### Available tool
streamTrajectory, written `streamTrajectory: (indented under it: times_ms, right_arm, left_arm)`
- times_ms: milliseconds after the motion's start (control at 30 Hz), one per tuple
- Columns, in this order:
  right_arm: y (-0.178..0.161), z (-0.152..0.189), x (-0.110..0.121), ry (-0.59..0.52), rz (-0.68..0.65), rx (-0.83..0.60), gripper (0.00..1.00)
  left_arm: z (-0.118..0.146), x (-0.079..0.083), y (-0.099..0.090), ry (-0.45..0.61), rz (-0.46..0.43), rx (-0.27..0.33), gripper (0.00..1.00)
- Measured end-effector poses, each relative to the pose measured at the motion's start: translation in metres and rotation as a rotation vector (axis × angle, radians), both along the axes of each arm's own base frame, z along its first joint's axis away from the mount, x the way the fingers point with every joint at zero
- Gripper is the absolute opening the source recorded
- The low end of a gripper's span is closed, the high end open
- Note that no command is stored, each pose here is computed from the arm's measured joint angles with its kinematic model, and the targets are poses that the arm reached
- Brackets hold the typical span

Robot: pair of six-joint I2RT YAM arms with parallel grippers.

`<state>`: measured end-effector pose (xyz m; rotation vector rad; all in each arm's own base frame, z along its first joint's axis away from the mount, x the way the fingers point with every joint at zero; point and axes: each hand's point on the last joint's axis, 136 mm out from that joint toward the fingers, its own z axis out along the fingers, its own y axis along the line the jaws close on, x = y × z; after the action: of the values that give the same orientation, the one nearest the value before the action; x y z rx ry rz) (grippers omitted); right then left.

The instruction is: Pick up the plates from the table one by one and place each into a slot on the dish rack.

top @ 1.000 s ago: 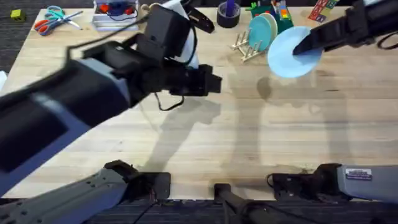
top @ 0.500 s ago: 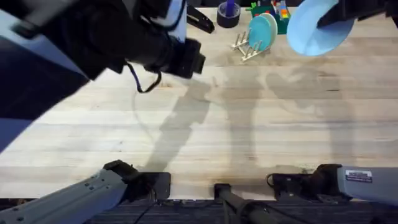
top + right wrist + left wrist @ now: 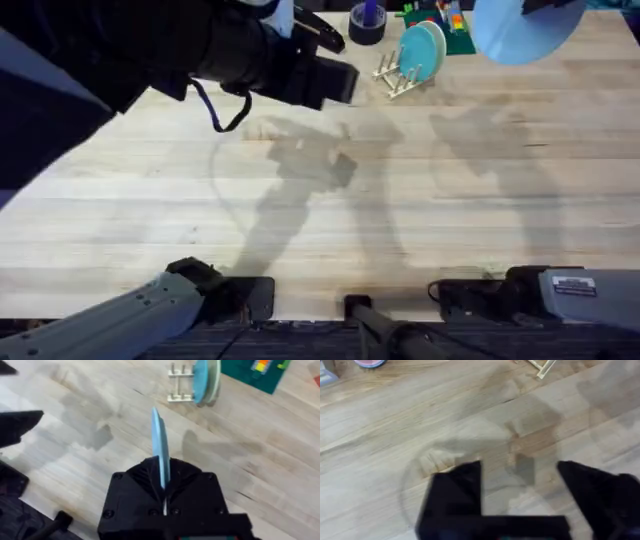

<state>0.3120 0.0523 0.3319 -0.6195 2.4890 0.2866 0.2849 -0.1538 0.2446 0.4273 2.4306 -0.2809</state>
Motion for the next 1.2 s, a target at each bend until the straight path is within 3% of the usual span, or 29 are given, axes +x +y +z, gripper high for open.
streamTrajectory:
  times_ms: [67, 633, 967, 1200]
  right_arm:
    - [-0.004, -0.001, 0.001, 0.000, -0.011, -0.019, 0.032]
    - [0.000, 0.007, 0.007, -0.053, -0.046, -0.179, 0.032]
    - [0.013, 0.038, 0.043, -0.162, -0.052, -0.170, 0.032]
    - [0.023, 0.033, 0.074, -0.168, -0.045, -0.193, 0.027]
  left_arm:
    - [0.000, 0.000, 0.001, -0.002, 0.002, 0.004, 0.991]
    - [0.001, 0.002, 0.003, -0.009, 0.011, 0.013, 0.995]
    - [0.000, 0.002, 0.003, -0.009, 0.011, 0.013, 0.995]
    - [0.000, 0.002, 0.003, -0.008, 0.011, 0.013, 0.995]
